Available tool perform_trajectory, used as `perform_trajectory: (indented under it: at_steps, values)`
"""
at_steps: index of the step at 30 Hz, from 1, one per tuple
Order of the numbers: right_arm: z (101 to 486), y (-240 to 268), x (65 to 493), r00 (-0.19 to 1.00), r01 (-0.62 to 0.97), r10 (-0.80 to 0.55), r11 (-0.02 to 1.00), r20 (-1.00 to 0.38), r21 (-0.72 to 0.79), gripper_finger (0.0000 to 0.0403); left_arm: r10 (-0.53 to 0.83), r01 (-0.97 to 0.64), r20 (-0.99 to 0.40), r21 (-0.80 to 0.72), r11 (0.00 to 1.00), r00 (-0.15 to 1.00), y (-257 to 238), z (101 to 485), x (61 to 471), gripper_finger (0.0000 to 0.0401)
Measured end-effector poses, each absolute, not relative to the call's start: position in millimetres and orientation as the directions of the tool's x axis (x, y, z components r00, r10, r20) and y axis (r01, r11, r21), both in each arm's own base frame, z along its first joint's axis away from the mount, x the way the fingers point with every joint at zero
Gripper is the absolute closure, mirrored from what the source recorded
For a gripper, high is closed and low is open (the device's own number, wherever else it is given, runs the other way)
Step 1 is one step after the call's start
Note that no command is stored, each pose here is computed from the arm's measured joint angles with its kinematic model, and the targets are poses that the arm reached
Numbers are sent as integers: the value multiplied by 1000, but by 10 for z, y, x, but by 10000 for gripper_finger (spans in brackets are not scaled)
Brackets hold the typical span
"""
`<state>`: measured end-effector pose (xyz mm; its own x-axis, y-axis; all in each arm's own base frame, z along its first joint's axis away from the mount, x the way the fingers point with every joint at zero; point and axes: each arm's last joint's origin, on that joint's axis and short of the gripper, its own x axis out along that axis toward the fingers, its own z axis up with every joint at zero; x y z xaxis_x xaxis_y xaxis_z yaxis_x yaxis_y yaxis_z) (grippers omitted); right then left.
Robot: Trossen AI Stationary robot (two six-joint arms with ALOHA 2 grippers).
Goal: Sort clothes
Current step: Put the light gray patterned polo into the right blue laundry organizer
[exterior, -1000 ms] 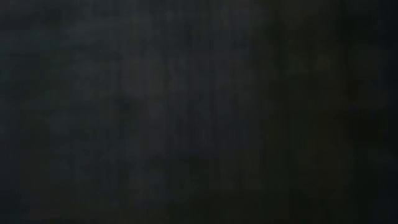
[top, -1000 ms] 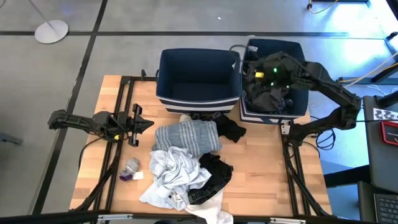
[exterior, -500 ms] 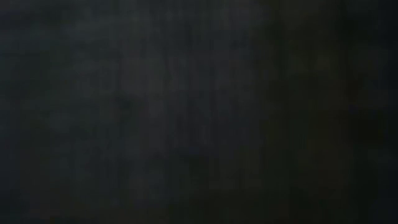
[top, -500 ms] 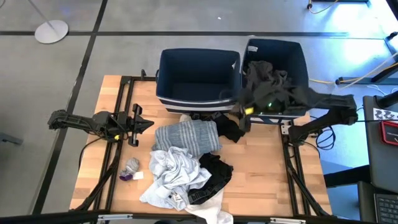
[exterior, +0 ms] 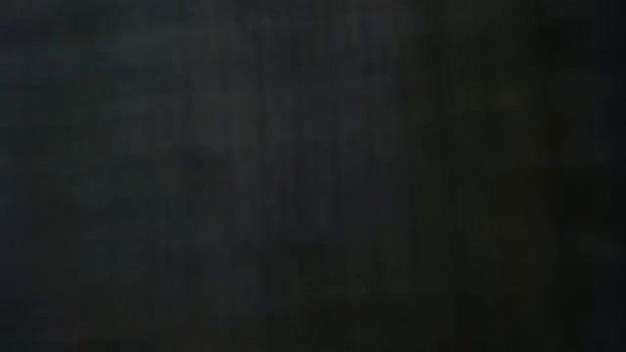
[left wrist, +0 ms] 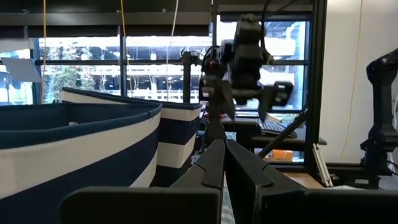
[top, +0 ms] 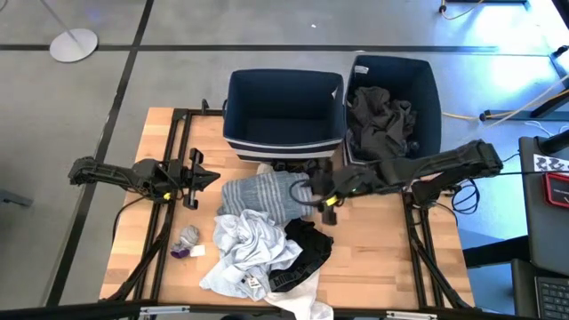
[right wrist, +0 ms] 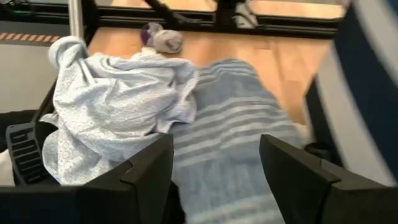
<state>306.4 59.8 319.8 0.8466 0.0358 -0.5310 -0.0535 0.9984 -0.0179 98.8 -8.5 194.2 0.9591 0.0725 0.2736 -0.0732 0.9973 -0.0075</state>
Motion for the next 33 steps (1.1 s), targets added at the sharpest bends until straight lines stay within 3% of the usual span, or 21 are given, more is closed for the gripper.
perform_trajectory:
  at_steps: [11,24,29,33]
  values:
    - [2662,1088,3496,816,-297,223,953,-533,-56,162,74,-76,268,-2,997,961,-85,1937,990,397]
    - [2194,1677,3697,820,-431,339,896,-461,-107,162,77,-79,266,-3,997,961,-84,1934,990,397]
    - [2002,1711,3812,837,-430,332,891,-435,-148,162,78,-80,266,-3,997,961,-84,1935,990,397]
    - [1829,1656,3915,881,-340,205,901,-426,-270,162,78,-80,267,-3,997,961,-84,1936,990,397]
